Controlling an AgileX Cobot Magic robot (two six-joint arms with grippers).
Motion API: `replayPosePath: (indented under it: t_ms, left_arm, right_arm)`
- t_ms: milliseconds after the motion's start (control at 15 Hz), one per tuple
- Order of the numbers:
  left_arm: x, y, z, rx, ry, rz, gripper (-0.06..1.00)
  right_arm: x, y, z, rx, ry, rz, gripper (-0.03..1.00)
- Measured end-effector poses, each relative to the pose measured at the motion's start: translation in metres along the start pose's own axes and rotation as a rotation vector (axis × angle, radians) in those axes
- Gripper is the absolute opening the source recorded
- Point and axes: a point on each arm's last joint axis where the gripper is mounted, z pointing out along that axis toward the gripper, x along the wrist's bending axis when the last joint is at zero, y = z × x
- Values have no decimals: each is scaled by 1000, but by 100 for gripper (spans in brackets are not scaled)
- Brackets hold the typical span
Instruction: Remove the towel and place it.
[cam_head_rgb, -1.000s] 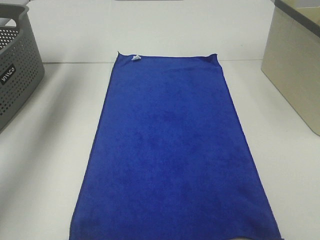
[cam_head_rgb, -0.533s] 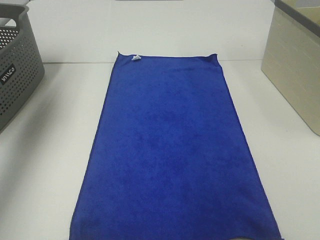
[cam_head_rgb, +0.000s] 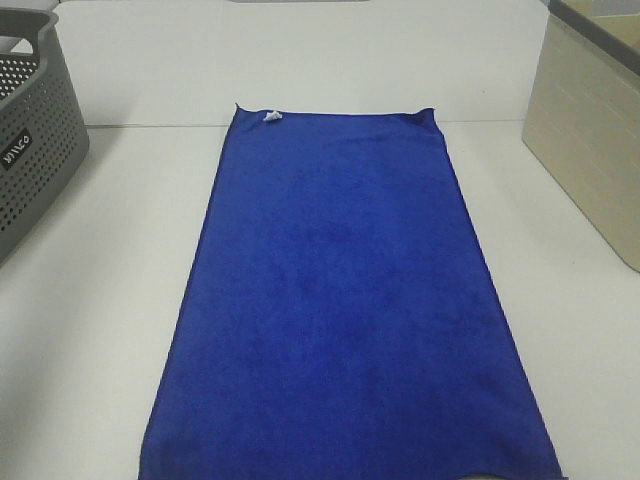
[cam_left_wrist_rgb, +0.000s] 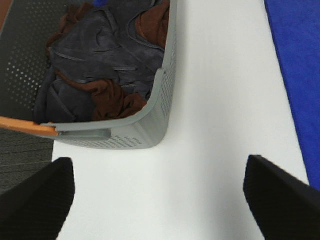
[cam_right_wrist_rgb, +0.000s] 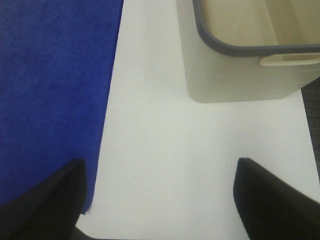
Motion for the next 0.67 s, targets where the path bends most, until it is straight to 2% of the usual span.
replayPosePath:
  t_ms: [133,333,467,667]
  left_arm:
    - [0,-34,-10,-85,54,6,86]
    - [-5,-81,-19,-214,77,-24,86]
    - [-8,-111,-21,-251,81,-28,86]
    - [-12,-140,-33,-271,85,-7,86]
  right_arm:
    - [4,-36,-12,-54,3,1,79]
    - [12,-84,-13,-109,35,33,79]
    - [15,-106,-12,-169,51,27,79]
    - [17,-132,-5,-202,52,-16,79]
